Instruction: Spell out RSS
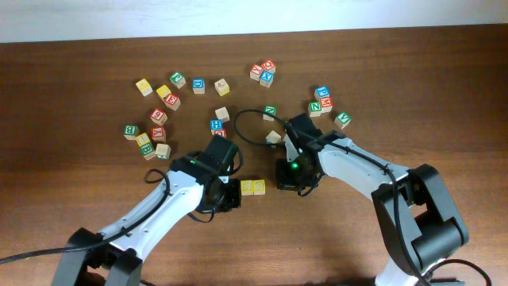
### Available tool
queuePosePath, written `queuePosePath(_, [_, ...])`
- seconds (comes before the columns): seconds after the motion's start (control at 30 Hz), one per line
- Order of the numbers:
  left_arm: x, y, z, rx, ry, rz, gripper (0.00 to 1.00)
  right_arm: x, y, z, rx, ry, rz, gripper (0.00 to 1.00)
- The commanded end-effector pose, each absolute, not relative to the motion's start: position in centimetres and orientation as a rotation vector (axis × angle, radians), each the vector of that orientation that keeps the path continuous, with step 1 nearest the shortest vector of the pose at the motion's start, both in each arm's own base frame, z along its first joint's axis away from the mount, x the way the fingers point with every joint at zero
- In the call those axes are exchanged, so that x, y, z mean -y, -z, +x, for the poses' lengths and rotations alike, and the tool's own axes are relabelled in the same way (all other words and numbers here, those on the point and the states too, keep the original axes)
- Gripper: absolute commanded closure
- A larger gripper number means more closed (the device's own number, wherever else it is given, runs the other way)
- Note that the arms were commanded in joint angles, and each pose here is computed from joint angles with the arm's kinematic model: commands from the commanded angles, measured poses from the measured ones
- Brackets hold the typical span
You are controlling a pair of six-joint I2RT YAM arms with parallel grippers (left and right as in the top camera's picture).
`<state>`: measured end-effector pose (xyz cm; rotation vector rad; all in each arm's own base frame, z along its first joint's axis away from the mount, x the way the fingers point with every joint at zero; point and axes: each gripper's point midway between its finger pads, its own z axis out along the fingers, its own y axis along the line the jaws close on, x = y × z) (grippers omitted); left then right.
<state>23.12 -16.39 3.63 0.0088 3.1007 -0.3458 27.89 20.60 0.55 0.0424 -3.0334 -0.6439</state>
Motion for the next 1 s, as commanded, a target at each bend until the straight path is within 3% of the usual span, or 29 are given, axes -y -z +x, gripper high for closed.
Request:
queuePosePath(0.0, [15.9,-3.0,23.5,-3.082,0.275,-0.043,1.0,-20.0,0.9,26.9,3.004,0.587,0.053,0.92])
queuePosePath(0.3, [17.0,0.5,21.3,-3.183,0.266,-0.041,1.0,-19.6,1.1,27.1,3.024,0.55,0.052,0.92])
queuePosePath(0.97, [17.5,0.4,23.9,-3.063,0.254,-0.052,1.0,-19.6,1.1,27.1,3.024,0.55,0.052,0.91])
